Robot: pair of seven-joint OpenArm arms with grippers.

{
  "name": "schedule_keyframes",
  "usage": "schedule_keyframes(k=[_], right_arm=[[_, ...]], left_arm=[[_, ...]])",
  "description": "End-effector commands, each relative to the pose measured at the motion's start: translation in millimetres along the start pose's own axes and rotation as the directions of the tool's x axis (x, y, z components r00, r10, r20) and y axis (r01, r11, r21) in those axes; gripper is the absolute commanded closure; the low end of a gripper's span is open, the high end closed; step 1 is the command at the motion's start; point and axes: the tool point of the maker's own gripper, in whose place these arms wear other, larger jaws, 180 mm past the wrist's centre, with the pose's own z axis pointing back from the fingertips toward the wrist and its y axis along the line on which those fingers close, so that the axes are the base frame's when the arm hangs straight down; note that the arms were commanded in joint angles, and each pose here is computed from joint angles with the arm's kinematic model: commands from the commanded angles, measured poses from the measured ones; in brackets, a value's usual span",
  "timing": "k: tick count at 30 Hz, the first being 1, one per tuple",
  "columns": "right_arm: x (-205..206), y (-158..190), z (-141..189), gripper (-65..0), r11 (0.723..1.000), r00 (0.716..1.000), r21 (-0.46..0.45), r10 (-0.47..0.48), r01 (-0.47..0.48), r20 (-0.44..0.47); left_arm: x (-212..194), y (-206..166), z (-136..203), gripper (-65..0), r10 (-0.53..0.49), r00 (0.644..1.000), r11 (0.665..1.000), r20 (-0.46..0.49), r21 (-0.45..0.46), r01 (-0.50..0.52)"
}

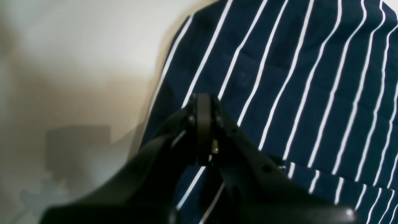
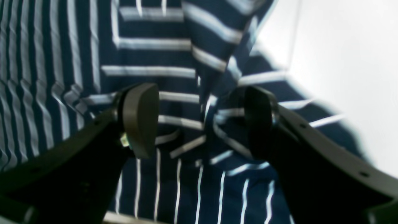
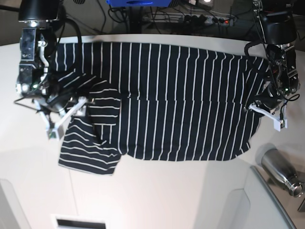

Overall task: Layout the t-shirt on the table in an organized manner, then fold the t-shirt properly
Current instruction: 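Fold the grasped shirt side with the right gripper toward the shirt's middle, then move the left gripper along the shirt edge and grasp the hem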

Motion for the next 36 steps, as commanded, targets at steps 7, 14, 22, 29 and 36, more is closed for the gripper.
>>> schedule_keyframes(k=[7, 14, 22, 29, 36], right_arm=[[66.6, -32.8, -22.9, -40.5, 0.995, 0.995, -0.032, -0.098, 0.098, -0.002], [67.2, -42.1, -63.7, -40.4, 0.987, 0.983, -0.027, -0.163, 0.161, -0.087], [56.7, -54.0, -80.7, -40.2, 0.981, 0.977, -0.046, -0.192, 0.189, -0.091], [58.3, -57.1, -80.2, -12.9, 0.979, 0.976, -0.049, -0.201, 0.197, -0.08], [56.7, -54.9, -80.8, -4.7, 0.979, 0.975, -0.045, -0.203, 0.2, -0.085]], left_arm=[[16.8, 7.7, 4.8, 0.0, -0.006, 0.999, 1.0, 0.048, 0.008, 0.005], [21.3, 14.4, 7.0, 0.0, -0.017, 0.998, 1.0, 0.052, 0.02, 0.016], [34.1, 33.4, 13.6, 0.0, -0.047, 0.997, 0.998, 0.064, 0.055, 0.043], [43.1, 42.5, 16.0, 0.0, -0.056, 0.996, 0.996, 0.072, 0.072, 0.051], [56.2, 72.0, 15.0, 0.0, -0.001, 0.997, 0.993, 0.075, 0.121, -0.008]])
